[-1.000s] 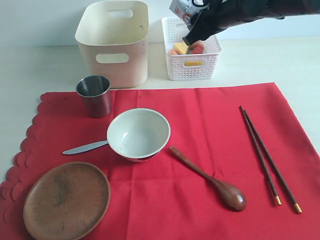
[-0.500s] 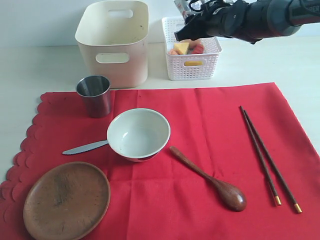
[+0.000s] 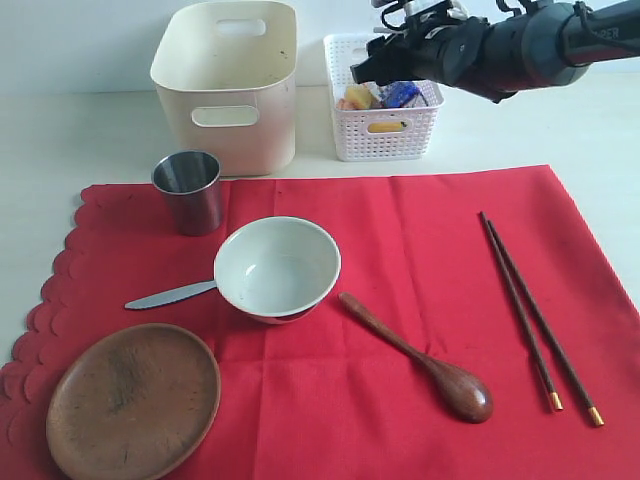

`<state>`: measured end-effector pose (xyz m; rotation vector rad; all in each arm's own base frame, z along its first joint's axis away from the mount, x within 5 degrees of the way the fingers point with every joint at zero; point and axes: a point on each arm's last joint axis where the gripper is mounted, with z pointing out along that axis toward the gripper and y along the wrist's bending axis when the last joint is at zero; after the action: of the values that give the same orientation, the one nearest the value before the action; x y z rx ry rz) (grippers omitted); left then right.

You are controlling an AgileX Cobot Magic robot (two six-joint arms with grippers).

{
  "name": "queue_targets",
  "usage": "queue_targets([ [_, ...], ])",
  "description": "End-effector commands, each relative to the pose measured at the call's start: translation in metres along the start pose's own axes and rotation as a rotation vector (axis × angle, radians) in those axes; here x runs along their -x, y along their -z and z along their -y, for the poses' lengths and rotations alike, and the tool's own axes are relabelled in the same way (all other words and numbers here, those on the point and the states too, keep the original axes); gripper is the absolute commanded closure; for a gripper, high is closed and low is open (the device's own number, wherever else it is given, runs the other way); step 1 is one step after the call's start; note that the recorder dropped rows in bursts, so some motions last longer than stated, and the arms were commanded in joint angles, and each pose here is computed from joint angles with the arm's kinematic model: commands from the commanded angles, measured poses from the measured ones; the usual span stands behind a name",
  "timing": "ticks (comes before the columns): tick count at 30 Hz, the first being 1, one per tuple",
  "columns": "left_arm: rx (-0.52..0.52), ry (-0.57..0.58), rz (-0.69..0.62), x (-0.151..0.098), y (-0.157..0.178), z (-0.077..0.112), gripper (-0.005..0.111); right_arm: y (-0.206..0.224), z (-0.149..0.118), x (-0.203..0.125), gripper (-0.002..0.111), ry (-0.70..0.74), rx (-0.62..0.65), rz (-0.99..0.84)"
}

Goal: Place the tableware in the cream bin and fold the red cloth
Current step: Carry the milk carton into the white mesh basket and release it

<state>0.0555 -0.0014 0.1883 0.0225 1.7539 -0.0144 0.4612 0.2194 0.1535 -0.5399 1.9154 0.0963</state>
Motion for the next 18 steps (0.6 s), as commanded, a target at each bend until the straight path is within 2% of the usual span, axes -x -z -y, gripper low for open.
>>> queue_targets([
  [1,-0.004,0.000,0.015,0.002,0.001,0.000,0.104,0.002,0.003,0.008,0.034,0.018,-0.013,0.034],
  [7,-0.004,0.000,0.015,0.002,0.001,0.000,0.104,0.021,0.004,0.032,0.036,0.004,0.045,0.012],
  [12,-0.004,0.000,0.015,0.002,0.001,0.000,0.104,0.047,0.002,0.054,0.042,0.025,0.148,-0.054],
  [16,-0.004,0.000,0.015,0.002,0.001,0.000,0.104,0.075,0.006,0.074,0.055,0.181,0.204,-0.097],
  [18,-0.004,0.000,0.015,0.002,0.001,0.000,0.104,0.090,0.011,0.085,0.063,0.180,0.209,-0.108],
])
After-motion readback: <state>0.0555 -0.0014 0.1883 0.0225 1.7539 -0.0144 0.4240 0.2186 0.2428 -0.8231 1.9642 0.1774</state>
